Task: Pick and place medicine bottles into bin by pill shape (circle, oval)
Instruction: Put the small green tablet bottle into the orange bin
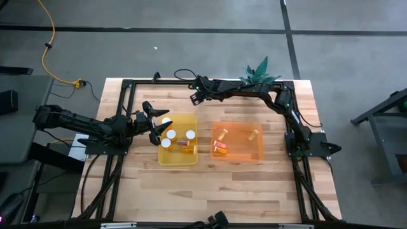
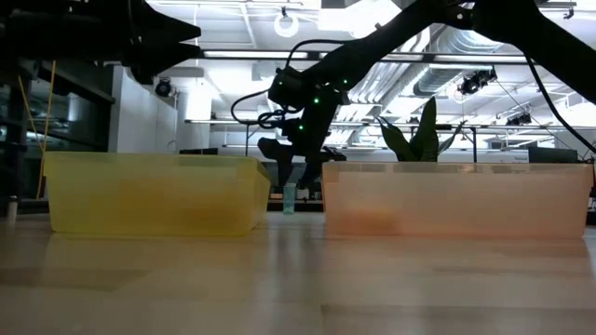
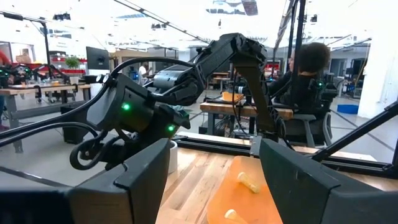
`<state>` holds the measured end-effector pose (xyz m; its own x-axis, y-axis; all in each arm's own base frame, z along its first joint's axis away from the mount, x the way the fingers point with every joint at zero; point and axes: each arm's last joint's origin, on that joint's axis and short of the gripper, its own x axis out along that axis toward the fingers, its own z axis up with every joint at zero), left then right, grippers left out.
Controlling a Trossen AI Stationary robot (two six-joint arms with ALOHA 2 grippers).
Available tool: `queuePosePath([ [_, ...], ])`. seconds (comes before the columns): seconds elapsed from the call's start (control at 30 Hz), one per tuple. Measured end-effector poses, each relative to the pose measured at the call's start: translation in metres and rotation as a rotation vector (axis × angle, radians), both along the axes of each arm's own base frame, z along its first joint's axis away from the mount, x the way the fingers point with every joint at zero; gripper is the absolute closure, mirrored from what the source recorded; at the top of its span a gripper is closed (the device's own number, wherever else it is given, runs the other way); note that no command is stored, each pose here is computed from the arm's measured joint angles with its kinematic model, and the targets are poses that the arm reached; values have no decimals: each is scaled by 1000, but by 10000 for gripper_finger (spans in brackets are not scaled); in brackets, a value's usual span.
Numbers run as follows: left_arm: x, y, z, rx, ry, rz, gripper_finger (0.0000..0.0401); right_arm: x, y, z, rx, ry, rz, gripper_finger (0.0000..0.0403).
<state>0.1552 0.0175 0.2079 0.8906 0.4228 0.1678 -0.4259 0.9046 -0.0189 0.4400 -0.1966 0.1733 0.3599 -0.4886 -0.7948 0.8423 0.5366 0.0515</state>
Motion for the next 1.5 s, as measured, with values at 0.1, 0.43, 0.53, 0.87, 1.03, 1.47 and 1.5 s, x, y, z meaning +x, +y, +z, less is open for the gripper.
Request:
queuePosePath([
  [0.1,0,0,0,0,0,0,164,0,0,0,0,0,0,206],
  [0.43,0,0,0,3,1,0,164,-1,0,0,0,11,13,292],
  [0.53,0,0,0,3,1,0,164,-1,1,1,-5,24,36,296],
  [0.87,0,0,0,2,6,0,164,-19,26,55,-107,144,150,294],
  [1.03,0,0,-1,-5,11,-2,164,-29,74,82,-208,258,205,294],
  [1.47,0,0,-3,-22,20,-1,164,-156,182,70,-259,-84,336,294],
  [1.5,0,0,-3,-22,20,-1,164,-166,188,69,-256,-151,366,294],
])
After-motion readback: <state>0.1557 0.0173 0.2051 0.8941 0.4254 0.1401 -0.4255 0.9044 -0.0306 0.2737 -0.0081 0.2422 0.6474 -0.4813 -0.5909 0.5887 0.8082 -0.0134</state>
